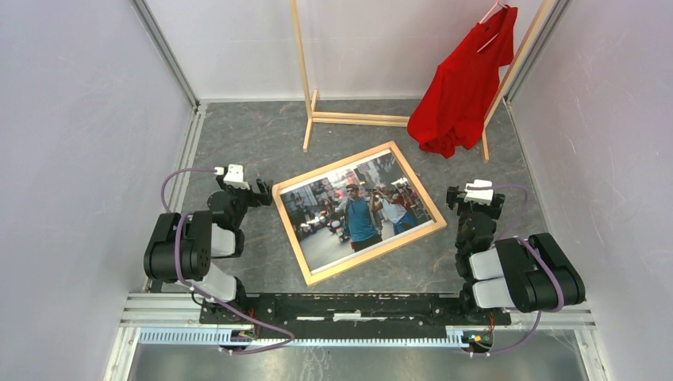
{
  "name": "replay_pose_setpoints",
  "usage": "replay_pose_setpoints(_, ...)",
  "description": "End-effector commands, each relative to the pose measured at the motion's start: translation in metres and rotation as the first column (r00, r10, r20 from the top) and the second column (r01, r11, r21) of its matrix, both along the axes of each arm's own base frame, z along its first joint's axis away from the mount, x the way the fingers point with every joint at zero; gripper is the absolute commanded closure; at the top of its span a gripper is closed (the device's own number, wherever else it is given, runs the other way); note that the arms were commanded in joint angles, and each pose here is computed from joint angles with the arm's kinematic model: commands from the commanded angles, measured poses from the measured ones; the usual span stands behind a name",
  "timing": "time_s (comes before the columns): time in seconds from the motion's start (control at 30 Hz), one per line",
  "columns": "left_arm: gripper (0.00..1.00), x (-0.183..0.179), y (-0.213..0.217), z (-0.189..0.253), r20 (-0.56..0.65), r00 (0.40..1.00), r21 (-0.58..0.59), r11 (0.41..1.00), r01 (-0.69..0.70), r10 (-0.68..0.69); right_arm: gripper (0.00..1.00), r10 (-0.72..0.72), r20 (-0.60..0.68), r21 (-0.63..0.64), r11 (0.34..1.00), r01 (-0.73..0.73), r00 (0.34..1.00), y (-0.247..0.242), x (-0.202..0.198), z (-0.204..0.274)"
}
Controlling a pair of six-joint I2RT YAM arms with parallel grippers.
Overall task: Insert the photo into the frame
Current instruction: Reset both arms
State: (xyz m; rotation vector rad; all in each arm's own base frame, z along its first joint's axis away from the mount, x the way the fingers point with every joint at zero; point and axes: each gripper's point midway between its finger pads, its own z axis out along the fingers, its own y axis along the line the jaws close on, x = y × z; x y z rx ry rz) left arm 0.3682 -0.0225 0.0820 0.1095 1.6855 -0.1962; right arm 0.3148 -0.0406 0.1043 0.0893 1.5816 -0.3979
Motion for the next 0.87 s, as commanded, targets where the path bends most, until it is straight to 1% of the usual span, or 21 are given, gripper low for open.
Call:
replay_pose_setpoints(0.0,0.00,0.0035,0.0055,0.0115,0.047,0.999,0.032,0.999,-0.024,0.023,0.02,0.004,-0.060,-0.022,1.000,-0.006,0.998,-0.0033,-0.0236,-0.0214)
replay_pose_setpoints(0.83,0.00,0.0037,0.0043,0.0104,0.042,0.999,0.033,0.999,-0.022,0.021,0.02,0.005,-0.060,-0.022,1.000,-0.007,0.998,-0.0032,-0.0236,-0.0214)
